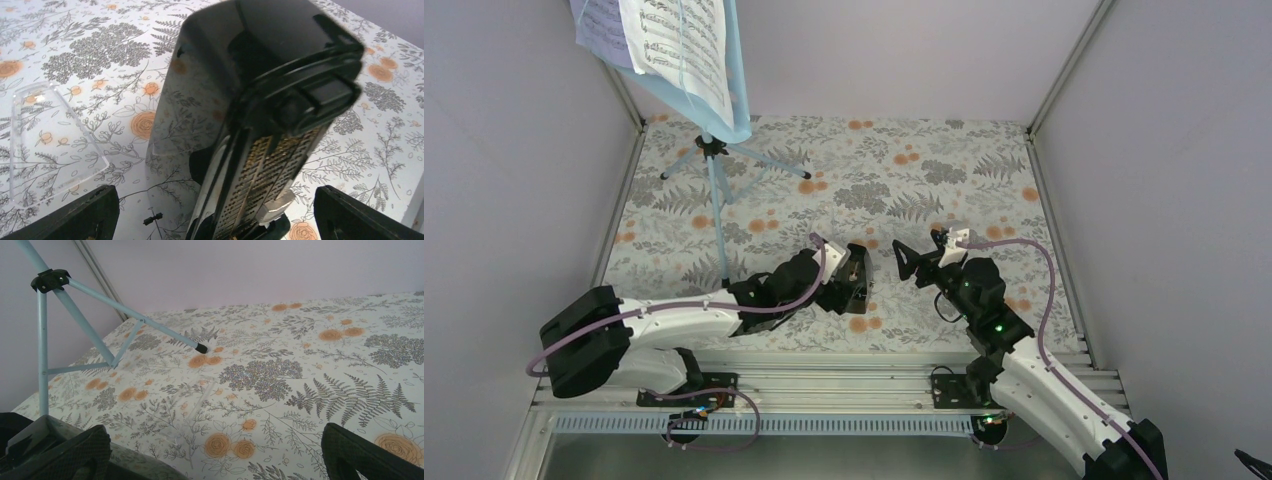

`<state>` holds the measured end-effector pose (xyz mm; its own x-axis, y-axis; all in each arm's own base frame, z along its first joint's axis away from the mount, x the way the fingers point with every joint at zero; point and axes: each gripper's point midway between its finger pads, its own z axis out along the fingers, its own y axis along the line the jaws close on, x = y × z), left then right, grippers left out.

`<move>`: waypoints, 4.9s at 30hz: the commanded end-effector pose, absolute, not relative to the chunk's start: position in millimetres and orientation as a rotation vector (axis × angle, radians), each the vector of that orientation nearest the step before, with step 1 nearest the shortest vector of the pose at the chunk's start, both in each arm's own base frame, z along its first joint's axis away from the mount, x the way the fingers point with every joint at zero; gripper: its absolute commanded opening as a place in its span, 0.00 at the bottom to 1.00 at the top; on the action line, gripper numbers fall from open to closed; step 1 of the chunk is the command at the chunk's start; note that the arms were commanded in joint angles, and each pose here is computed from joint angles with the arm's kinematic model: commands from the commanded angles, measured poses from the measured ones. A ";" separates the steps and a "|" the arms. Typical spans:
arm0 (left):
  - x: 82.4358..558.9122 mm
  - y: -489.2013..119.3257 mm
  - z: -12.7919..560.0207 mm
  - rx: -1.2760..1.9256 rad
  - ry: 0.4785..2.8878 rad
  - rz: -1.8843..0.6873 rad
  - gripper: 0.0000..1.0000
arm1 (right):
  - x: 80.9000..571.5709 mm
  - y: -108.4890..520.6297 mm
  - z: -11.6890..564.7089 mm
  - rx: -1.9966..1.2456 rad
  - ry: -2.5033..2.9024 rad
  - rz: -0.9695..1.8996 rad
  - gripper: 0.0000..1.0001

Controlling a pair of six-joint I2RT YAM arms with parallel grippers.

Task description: Pack up the instrument practice props

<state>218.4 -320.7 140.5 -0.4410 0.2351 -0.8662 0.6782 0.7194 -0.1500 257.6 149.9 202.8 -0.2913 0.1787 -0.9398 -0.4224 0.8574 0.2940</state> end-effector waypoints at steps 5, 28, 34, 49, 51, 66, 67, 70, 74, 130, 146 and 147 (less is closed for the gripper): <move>226.7 -324.0 149.7 0.650 1.988 -0.594 0.85 | 257.8 146.9 202.9 -0.163 1.759 0.602 1.00; 205.8 -302.2 164.5 0.637 1.971 -0.812 1.00 | 252.9 148.3 201.7 -0.154 1.802 0.635 1.00; 197.8 -292.7 135.5 0.648 2.049 -1.019 1.00 | 249.1 152.7 166.0 -0.101 1.936 0.692 0.96; 206.3 -296.7 78.5 0.678 2.203 -0.996 0.99 | 230.3 184.3 105.1 -0.069 2.125 0.960 0.60; 202.4 -299.4 80.4 0.695 2.184 -1.030 0.99 | 229.3 192.9 104.7 -0.117 2.134 0.995 0.56; 191.1 -324.2 101.2 0.785 2.131 -1.044 0.98 | 283.4 223.9 126.4 -0.210 2.137 0.930 0.50; 197.4 -315.8 102.2 0.743 2.147 -0.990 0.99 | 286.4 218.9 125.5 -0.184 2.140 0.903 0.54; 218.5 -276.2 96.4 0.578 2.242 -0.800 1.00 | 290.7 202.2 123.6 -0.126 2.146 0.826 0.68; 253.1 -227.1 105.6 0.389 2.285 -0.598 1.00 | 292.9 176.2 129.0 -0.064 2.138 0.715 0.85; 367.5 -173.9 90.5 0.076 2.425 0.131 0.02 | 263.2 116.3 164.0 0.023 1.994 0.532 1.00; 262.8 -200.7 226.3 0.210 2.125 -0.730 0.02 | 233.0 169.1 270.7 -0.216 1.709 0.959 1.00; 254.0 -209.0 239.1 0.271 2.070 -0.809 0.02 | 226.0 178.3 279.6 -0.272 1.686 1.020 1.00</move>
<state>284.9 -170.8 208.3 -0.6165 -0.1256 -0.7773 0.2104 0.9250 -0.3163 249.9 142.5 225.0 -0.4094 0.3060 -0.8595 -0.3895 0.7933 0.4680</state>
